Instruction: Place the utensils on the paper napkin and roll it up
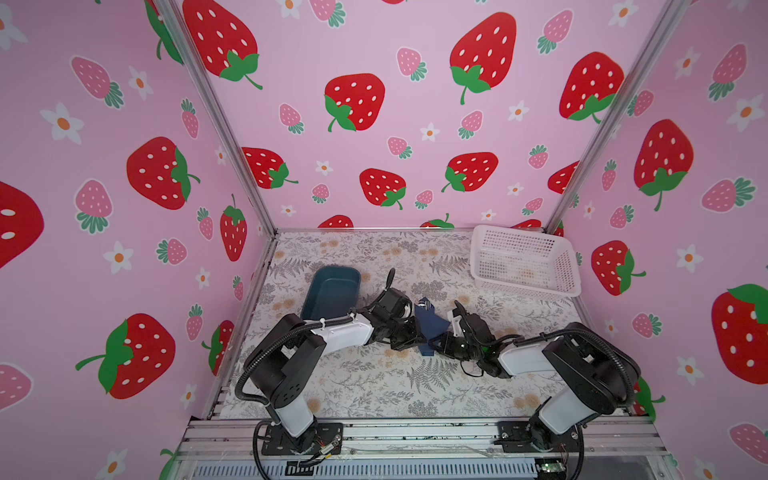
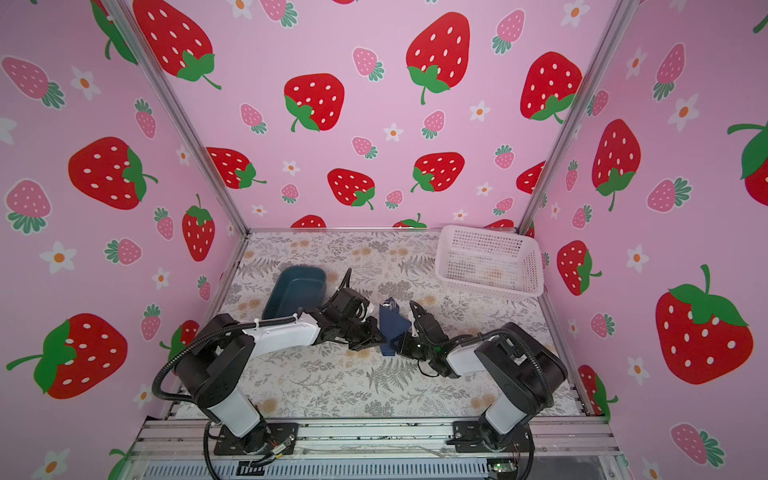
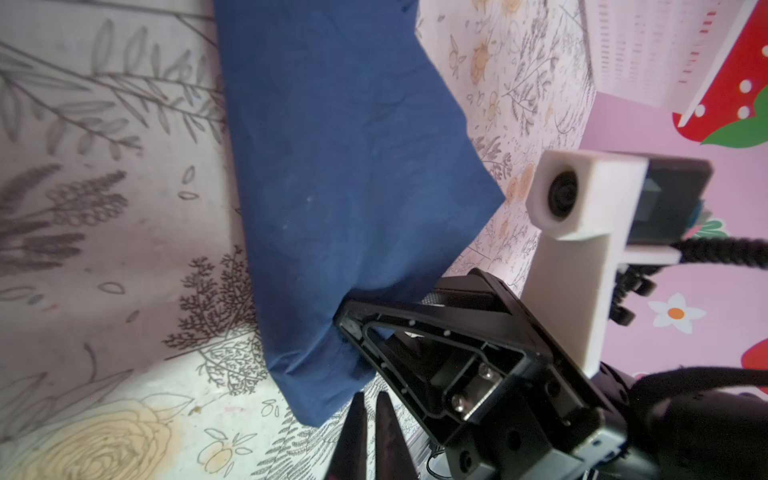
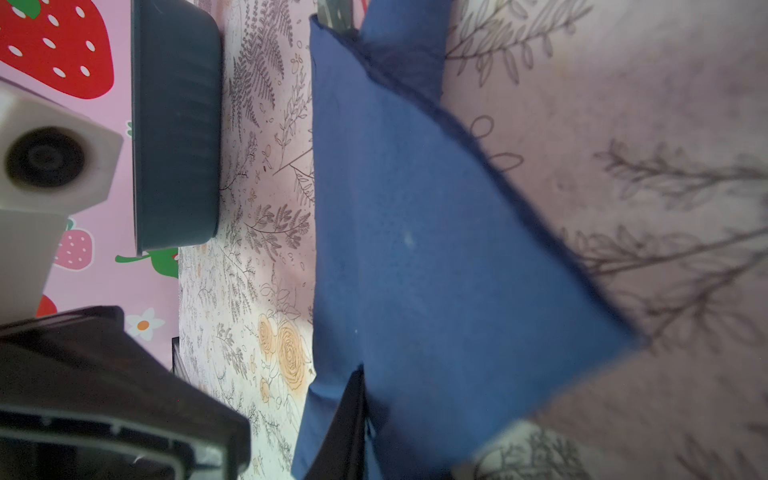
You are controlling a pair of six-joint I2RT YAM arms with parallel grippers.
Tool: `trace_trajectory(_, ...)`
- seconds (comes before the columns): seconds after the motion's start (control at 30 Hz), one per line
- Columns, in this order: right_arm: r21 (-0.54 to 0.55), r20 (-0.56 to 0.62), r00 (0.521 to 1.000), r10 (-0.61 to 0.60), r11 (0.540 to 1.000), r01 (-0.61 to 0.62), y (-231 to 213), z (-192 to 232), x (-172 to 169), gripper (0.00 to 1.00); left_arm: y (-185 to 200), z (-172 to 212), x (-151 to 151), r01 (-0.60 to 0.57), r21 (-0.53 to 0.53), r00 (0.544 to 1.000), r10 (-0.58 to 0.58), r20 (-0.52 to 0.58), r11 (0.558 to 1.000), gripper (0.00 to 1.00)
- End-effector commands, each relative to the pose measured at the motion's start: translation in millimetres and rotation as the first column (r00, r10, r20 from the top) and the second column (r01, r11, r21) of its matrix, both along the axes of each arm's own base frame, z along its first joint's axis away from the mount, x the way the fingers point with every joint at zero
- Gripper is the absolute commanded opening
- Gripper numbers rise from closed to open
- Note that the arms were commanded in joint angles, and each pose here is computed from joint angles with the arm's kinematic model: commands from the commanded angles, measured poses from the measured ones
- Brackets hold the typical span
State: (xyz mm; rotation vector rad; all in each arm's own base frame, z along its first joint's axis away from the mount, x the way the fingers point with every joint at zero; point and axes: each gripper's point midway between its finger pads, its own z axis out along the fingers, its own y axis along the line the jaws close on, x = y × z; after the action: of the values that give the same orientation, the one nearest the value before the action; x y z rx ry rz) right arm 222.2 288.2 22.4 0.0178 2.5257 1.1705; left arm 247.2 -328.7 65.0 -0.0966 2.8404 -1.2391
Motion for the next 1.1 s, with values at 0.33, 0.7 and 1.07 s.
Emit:
trace_trajectory(0.33,-0.056,-0.059,0.998,-0.008,0.998,0.005,-11.8,-20.0,-10.3,0.17,1.0,-26.6,-17.0,0.041,0.049,0.998,-0.038,-0.055,0.998,0.07)
trace_trajectory(0.7,-0.056,-0.059,0.998,-0.004,0.998,0.001,-12.0,-21.7,-11.2,0.18,15.3,-60.9,-34.7,0.075,0.191,0.995,-0.060,-0.086,0.979,0.07)
trace_trajectory(1.07,-0.060,-0.066,0.998,-0.006,0.998,0.002,-13.1,-23.6,-12.2,0.18,2.1,-10.7,-22.0,0.059,0.133,0.994,-0.071,0.087,0.989,0.13)
